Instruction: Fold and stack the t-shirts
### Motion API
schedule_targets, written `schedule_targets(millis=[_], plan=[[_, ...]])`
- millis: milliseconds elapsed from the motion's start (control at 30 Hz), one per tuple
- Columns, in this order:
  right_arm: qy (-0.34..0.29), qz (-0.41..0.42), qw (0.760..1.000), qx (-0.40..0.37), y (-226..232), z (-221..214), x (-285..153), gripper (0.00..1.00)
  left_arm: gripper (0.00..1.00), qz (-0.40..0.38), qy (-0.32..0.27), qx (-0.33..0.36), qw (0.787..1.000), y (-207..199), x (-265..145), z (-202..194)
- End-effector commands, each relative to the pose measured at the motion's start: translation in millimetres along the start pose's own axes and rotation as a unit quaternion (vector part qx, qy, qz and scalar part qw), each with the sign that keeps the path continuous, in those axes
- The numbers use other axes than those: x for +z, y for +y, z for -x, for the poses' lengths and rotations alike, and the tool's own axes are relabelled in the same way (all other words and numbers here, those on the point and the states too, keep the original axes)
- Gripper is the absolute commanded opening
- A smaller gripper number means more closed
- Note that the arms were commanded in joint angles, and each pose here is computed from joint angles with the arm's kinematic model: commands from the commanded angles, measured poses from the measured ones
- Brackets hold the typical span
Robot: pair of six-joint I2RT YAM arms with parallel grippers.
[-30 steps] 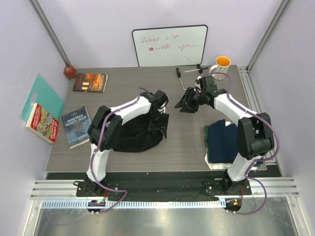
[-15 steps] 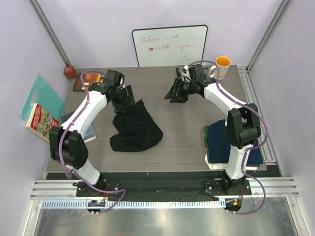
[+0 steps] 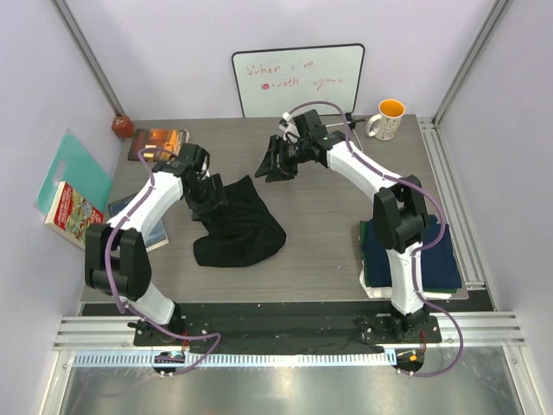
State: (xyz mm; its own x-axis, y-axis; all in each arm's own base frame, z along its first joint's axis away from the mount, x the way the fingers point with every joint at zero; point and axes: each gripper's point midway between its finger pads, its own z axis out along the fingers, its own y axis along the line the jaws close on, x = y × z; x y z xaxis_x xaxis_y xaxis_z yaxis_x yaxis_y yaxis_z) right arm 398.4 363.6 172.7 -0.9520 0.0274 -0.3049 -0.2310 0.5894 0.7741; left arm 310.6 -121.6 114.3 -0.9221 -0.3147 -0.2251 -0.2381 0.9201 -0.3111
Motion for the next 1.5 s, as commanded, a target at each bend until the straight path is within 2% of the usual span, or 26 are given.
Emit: schedule_targets(millis=[0, 67, 133, 167, 267, 300, 500, 533, 600, 633, 700, 733, 800, 933, 1100, 1167, 1367, 1467], plan=[[-0.003, 0.008, 1.000, -0.005, 4.6, 1.0, -14.5, 0.51, 0.66, -0.032, 0.012, -0.002, 0.999, -8.0, 11.1, -5.2], [-0.001, 0.003, 1.000, -0.001, 0.0, -3.1, -14.9, 0.51, 0.62, -0.038, 0.020, -0.008, 0.999, -9.2, 20.0, -7.5], [0.001, -0.001, 1.000, 0.003, -3.2, -6.6, -16.1, 0.50, 0.53, -0.050, 0.017, -0.014, 0.998, -14.1, 21.9, -5.3], [0.002, -0.003, 1.000, 0.004, -4.8, -8.0, -16.1, 0.50, 0.38, -0.052, 0.012, -0.016, 0.998, -15.3, 21.9, -2.7], [0.002, -0.010, 1.000, 0.011, -11.0, -10.0, -17.6, 0.49, 0.15, -0.055, -0.019, -0.017, 0.998, -21.5, 15.9, 14.0], [0.000, -0.012, 1.000, 0.015, -13.6, -9.0, -18.3, 0.49, 0.12, -0.056, -0.031, -0.017, 0.998, -24.0, 13.9, 20.8], [0.001, -0.022, 0.999, 0.030, -23.6, -8.4, -14.3, 0.48, 0.03, -0.129, -0.093, -0.028, 0.987, -77.5, -5.4, 84.2], [-0.001, -0.022, 0.999, 0.034, -23.0, -6.8, -14.6, 0.48, 0.01, -0.163, -0.109, -0.025, 0.980, -99.5, -24.2, 100.7], [-0.005, -0.024, 0.999, 0.036, -24.5, -3.4, -15.4, 0.47, 0.00, -0.182, -0.114, -0.021, 0.976, -115.7, -33.8, 113.9], [-0.009, -0.024, 0.999, 0.036, -23.7, -0.8, -17.1, 0.48, 0.00, -0.202, -0.137, -0.007, 0.970, -133.2, -56.8, 126.8], [-0.019, -0.030, 0.999, 0.035, -25.3, 4.1, -21.5, 0.46, 0.00, -0.207, -0.143, 0.021, 0.968, -145.8, -71.6, 128.1], [-0.027, -0.036, 0.998, 0.039, -29.4, 7.3, -25.0, 0.46, 0.00, -0.223, -0.153, 0.049, 0.961, -166.0, -86.3, 129.1], [-0.045, -0.053, 0.996, 0.051, -36.6, 13.5, -32.8, 0.45, 0.00, -0.245, -0.142, 0.099, 0.954, -186.7, -99.3, 116.5], [-0.075, -0.077, 0.990, 0.087, -58.9, 26.2, -52.2, 0.46, 0.00, -0.341, -0.103, 0.177, 0.917, -252.4, -130.4, 64.7], [-0.137, -0.113, 0.975, 0.136, -92.6, 51.8, -92.4, 0.47, 0.00, -0.404, -0.010, 0.245, 0.881, -287.2, -142.4, -16.6], [-0.160, -0.127, 0.968, 0.144, -99.6, 57.2, -107.6, 0.47, 0.00, -0.395, 0.027, 0.258, 0.881, -282.2, -137.8, -38.4], [-0.203, -0.151, 0.954, 0.163, -113.5, 63.9, -141.6, 0.48, 0.00, -0.376, 0.064, 0.267, 0.885, -260.6, -129.7, -63.2], [-0.202, -0.157, 0.952, 0.168, -119.0, 58.0, -143.5, 0.49, 0.00, -0.364, 0.156, 0.226, 0.890, -240.0, -100.4, -89.9]])
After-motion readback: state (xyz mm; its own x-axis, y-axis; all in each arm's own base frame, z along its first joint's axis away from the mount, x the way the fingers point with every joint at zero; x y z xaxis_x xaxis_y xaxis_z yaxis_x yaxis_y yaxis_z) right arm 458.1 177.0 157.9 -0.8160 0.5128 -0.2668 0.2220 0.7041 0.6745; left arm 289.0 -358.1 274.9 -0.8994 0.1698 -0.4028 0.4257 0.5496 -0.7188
